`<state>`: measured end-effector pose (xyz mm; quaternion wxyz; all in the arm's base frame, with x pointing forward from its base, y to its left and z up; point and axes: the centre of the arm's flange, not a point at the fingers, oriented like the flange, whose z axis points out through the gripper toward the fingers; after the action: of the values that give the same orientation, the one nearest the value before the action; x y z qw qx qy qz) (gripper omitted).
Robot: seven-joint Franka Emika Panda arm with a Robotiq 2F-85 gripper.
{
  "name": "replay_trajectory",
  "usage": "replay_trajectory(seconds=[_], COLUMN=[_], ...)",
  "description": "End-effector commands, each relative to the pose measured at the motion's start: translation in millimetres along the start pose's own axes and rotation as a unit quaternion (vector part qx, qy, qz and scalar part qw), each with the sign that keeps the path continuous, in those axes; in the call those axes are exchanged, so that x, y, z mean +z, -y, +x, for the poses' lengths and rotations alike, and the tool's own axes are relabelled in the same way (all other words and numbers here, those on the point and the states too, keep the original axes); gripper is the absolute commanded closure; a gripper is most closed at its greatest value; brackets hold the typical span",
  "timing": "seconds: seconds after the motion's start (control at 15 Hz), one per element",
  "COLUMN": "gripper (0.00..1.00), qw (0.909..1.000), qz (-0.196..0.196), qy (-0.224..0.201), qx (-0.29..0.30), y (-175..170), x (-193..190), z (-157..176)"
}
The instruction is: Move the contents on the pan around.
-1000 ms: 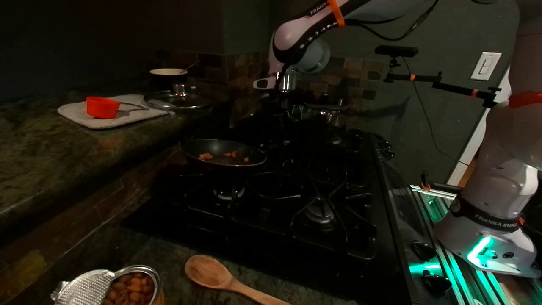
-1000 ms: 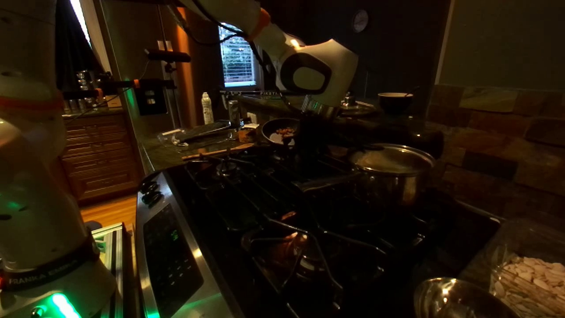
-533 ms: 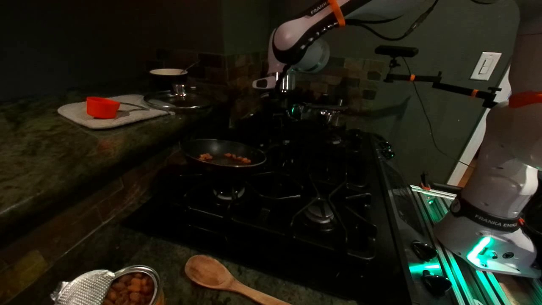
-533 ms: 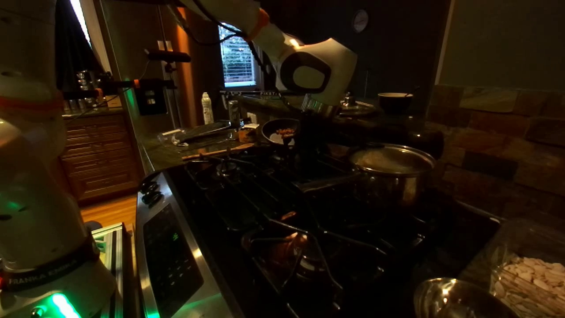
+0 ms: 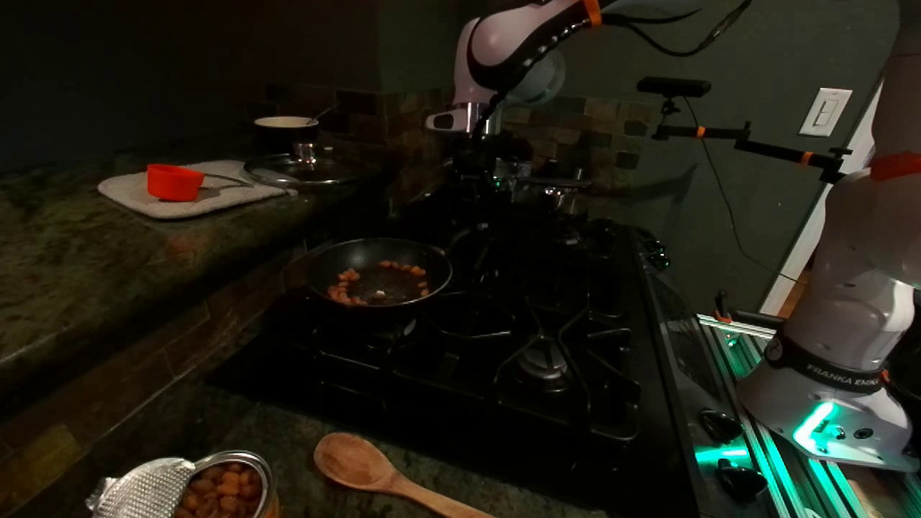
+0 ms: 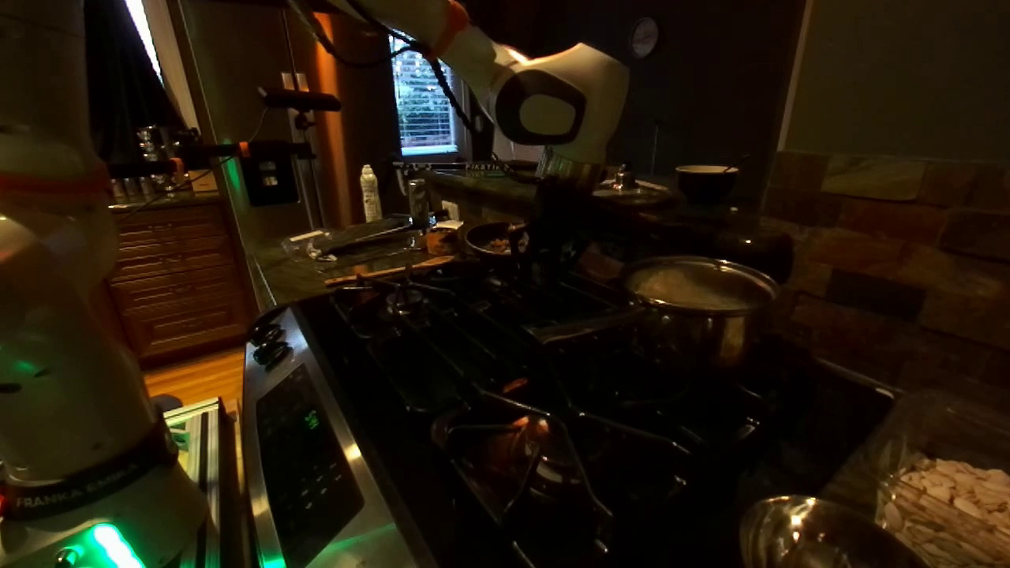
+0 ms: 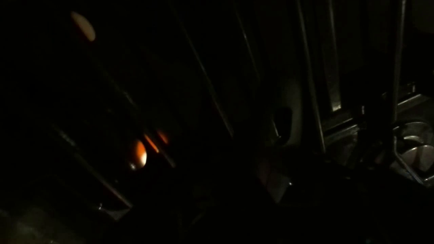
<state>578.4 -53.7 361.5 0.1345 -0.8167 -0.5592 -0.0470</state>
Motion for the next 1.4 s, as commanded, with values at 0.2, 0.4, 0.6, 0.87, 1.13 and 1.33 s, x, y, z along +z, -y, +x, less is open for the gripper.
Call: replay_trajectory(seconds=[0.2,0.4,0.6,0.87,1.13,1.33], gripper=[0.89,0.89,0.89,0.89,0.31,0.10], qw=[0.9978,0.9978,0.9976,0.9978,0.9978,0.9978], qz=[-0.051,-0.042,-0.037,-0.024,-0.026,-0.047], qy=[0.024,0.029,0.040,0.046,0.043,0.033], qx=[-0.035,-0.041,-0.043,-0.041,-0.043,-0.032], y=[28,32,31,30,33,52], x=[-37,-37,-29,-18,-21,-46], z=[19,18,16,12,16,29])
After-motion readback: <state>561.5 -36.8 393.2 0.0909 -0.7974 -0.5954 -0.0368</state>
